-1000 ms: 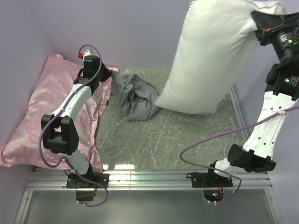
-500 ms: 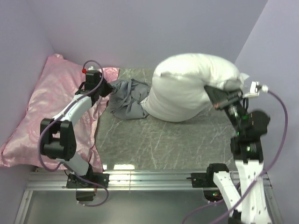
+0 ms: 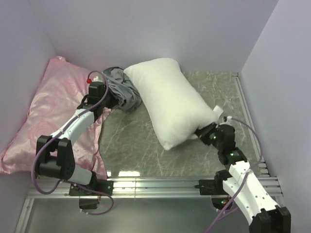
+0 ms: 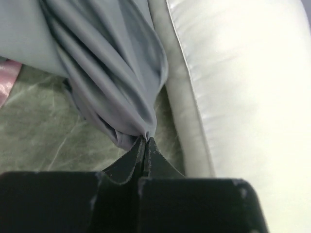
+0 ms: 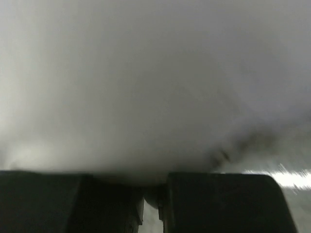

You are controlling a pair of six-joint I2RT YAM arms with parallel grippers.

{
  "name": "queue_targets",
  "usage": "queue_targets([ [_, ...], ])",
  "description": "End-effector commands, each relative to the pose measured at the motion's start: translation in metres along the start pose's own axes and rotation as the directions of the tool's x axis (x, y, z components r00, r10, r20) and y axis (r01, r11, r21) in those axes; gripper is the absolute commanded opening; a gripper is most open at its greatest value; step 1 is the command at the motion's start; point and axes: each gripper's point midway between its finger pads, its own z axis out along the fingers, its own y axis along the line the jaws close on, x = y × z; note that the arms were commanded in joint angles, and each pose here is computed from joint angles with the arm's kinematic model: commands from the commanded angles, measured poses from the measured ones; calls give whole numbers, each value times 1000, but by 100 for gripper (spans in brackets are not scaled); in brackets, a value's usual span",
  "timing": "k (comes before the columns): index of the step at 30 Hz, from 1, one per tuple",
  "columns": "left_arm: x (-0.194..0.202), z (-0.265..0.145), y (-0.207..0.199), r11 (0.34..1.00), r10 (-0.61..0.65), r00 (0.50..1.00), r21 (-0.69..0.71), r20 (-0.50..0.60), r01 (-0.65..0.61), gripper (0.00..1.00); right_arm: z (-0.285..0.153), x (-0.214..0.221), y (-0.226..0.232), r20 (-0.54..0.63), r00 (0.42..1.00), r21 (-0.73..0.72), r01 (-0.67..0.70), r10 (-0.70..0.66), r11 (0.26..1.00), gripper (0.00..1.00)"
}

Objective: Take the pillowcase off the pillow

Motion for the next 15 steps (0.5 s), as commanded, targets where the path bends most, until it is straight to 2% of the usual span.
queue_targets([
  [1,-8,-23,-30,994,25,999,101,42,-29,0,-1,22,-28,-25,1000,104,-1,4,995,0],
  [5,-5,-25,-26,996,34,999,84,36,-37,0,-13,4,-14,29,999,107,37,-40,994,0],
  [9,17,-32,-14,998,26,999,52,24,-27,0,-34,-10,7,48,995,94,87,-92,992,0],
  [12,30,-50,-21,997,30,999,72,39,-33,0,-48,-22,25,93,987,54,124,-129,991,14],
  [15,42,-77,-43,990,89,995,107,53,-94,0,-61,-30,41,105,979,31,173,-176,984,39],
])
